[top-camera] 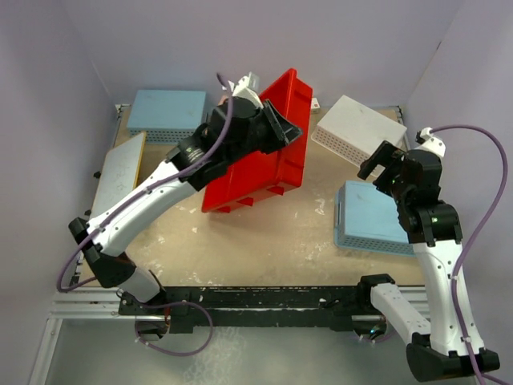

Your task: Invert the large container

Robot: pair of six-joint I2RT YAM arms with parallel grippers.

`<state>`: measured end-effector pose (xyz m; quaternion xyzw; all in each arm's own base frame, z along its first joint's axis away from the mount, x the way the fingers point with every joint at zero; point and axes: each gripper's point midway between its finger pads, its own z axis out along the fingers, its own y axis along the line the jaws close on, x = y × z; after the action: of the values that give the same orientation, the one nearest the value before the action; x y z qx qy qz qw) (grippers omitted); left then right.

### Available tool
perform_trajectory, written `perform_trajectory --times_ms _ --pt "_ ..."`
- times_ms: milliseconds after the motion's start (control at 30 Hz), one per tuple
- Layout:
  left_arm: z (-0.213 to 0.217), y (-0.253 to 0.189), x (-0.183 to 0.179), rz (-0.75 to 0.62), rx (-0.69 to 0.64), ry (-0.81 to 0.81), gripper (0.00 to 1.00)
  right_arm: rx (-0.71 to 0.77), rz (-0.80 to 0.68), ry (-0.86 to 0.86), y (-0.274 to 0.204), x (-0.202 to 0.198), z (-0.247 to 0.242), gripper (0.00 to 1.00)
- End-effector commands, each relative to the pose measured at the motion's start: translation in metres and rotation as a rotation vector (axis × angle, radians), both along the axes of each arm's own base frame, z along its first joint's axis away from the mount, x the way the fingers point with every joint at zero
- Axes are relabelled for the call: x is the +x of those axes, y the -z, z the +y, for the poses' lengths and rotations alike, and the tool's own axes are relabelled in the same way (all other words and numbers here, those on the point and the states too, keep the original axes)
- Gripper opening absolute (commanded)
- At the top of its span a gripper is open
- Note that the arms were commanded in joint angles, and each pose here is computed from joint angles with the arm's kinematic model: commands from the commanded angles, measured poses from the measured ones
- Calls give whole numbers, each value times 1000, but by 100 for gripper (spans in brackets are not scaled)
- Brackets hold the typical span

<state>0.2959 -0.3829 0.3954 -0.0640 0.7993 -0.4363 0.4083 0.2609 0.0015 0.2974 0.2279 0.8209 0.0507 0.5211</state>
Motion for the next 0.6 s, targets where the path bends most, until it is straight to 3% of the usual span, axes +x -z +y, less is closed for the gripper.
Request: perform_trajectory --times_ms 0,100,200,567 --pt "-9 -113 -33 -67 -410 124 0 -20 -17 35 -5 0 -8 100" --pt "-6 -142 -40 -68 -587 184 0 -24 -27 46 -8 0 -10 100" --pt "-5 -151 -43 -38 -682 223 0 -29 -27 52 -8 -1 -11 100" --pt "12 -138 -63 114 -1006 332 0 -23 -32 43 -8 -6 -10 100"
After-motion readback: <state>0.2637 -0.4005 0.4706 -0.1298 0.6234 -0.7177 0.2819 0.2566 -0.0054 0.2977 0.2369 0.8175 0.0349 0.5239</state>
